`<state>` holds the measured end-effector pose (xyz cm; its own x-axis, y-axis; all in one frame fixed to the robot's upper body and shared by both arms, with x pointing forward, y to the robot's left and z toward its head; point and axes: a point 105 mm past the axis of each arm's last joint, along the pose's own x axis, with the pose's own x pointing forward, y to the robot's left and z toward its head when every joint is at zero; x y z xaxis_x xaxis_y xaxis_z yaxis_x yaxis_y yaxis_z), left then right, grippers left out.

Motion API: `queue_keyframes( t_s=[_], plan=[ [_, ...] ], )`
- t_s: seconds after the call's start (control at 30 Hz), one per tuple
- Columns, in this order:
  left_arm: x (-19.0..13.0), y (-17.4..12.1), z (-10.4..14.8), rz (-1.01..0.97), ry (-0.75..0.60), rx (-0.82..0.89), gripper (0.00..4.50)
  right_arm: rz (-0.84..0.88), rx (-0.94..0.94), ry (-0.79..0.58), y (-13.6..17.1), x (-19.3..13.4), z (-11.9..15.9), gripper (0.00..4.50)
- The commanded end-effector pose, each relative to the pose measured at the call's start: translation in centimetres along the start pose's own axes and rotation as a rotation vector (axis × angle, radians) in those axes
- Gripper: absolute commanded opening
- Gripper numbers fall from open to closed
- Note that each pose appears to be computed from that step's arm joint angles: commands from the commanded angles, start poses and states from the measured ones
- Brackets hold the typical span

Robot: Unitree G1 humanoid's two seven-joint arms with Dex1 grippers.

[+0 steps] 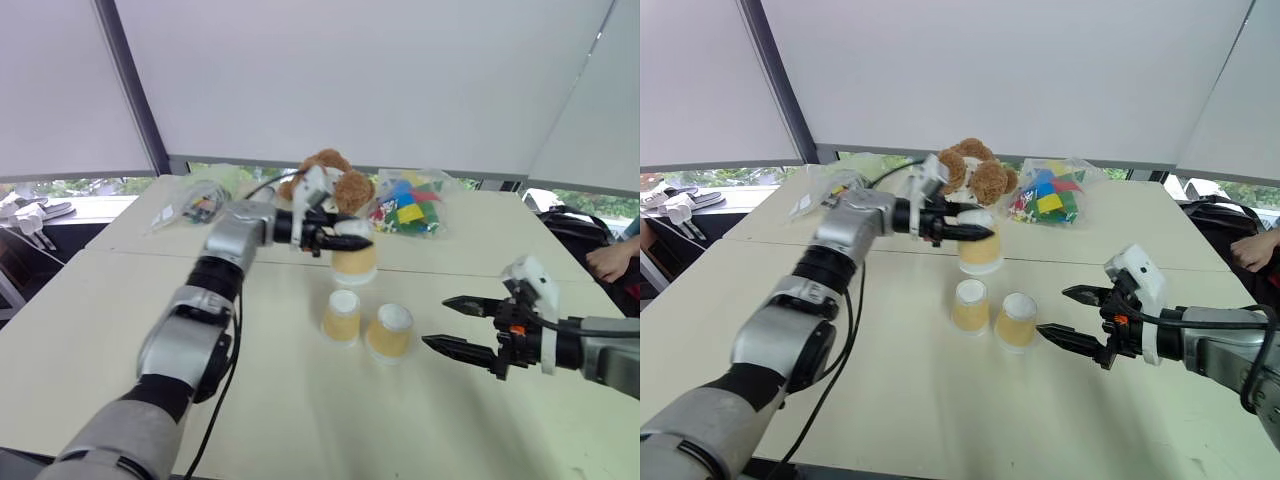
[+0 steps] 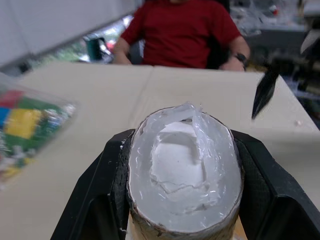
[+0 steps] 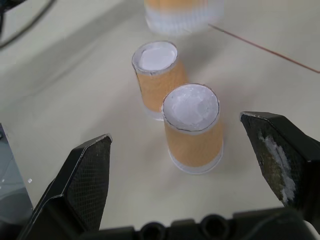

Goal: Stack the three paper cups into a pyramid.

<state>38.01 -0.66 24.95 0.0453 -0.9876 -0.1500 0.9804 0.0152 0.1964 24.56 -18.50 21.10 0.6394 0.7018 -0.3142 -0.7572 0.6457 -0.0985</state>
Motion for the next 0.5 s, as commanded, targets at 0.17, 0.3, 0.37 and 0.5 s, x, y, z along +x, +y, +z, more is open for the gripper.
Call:
queue_keyframes(
  t_s=[0.17, 0.3, 0.37, 0.5],
  plan=[
    [1.8, -1.4, -0.2, -0.102, -0.022, 0.006, 2.10, -0.047, -0.010, -0.027, 1.0, -0.7, 0.4, 4.50],
    [1.9, -1.8, -0.6, -0.131, 0.000, 0.010, 2.10, -0.055, -0.003, -0.028, 1.1, -0.7, 0.2, 4.50],
    [1.9, -1.9, -0.7, -0.139, 0.001, 0.006, 2.10, -0.057, 0.001, -0.030, 1.2, -0.6, 0.1, 4.50],
    [2.0, -2.2, -0.9, -0.151, 0.008, 0.009, 2.10, -0.058, 0.008, -0.032, 1.1, -0.2, -0.1, 4.50]
  ],
)
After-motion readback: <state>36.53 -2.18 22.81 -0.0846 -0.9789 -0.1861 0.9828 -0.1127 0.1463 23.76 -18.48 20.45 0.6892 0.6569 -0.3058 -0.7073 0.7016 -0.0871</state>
